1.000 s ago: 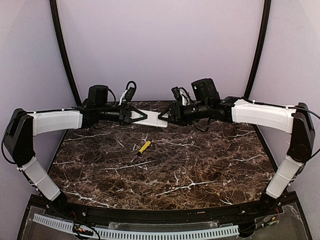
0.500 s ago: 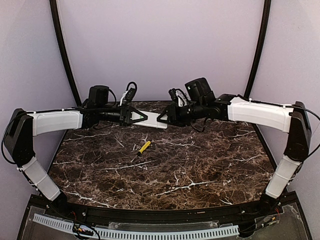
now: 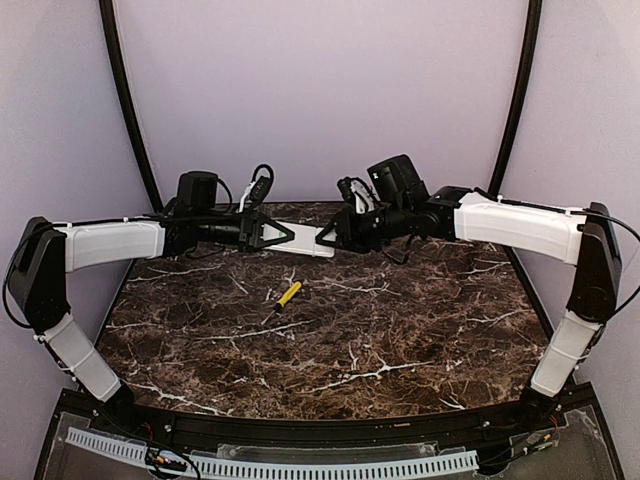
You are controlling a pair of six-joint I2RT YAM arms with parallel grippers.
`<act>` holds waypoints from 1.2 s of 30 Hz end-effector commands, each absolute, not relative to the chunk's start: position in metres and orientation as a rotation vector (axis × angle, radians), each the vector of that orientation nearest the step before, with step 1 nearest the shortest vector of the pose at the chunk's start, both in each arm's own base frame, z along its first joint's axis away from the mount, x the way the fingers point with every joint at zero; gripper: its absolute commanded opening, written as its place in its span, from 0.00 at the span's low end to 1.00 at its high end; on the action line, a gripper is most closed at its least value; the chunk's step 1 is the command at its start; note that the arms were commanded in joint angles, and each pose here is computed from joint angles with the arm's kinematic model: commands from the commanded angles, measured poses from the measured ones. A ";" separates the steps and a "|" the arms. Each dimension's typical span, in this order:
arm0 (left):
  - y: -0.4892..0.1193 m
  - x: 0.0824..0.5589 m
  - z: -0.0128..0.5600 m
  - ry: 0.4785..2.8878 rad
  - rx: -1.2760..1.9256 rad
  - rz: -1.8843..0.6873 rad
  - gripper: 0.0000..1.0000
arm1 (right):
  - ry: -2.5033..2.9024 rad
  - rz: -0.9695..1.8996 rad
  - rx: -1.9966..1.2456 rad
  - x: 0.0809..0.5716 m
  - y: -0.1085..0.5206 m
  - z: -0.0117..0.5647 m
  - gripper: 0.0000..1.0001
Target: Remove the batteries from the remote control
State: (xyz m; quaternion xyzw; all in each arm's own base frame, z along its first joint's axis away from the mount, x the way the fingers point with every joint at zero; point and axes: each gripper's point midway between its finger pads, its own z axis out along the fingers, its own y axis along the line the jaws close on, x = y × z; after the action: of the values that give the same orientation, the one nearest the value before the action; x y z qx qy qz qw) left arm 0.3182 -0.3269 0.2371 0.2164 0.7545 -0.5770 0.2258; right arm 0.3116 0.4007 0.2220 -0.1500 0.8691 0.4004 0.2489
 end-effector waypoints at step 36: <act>-0.310 0.331 0.247 2.117 0.614 -1.228 0.00 | 2.472 0.945 -0.414 0.319 0.401 0.197 0.19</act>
State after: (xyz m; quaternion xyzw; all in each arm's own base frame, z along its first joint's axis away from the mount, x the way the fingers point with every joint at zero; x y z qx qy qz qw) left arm 0.3329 -0.3118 0.2193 0.2147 0.8123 -0.4705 0.2698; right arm 0.3166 0.3968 0.1938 -0.1471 0.8987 0.3464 0.2250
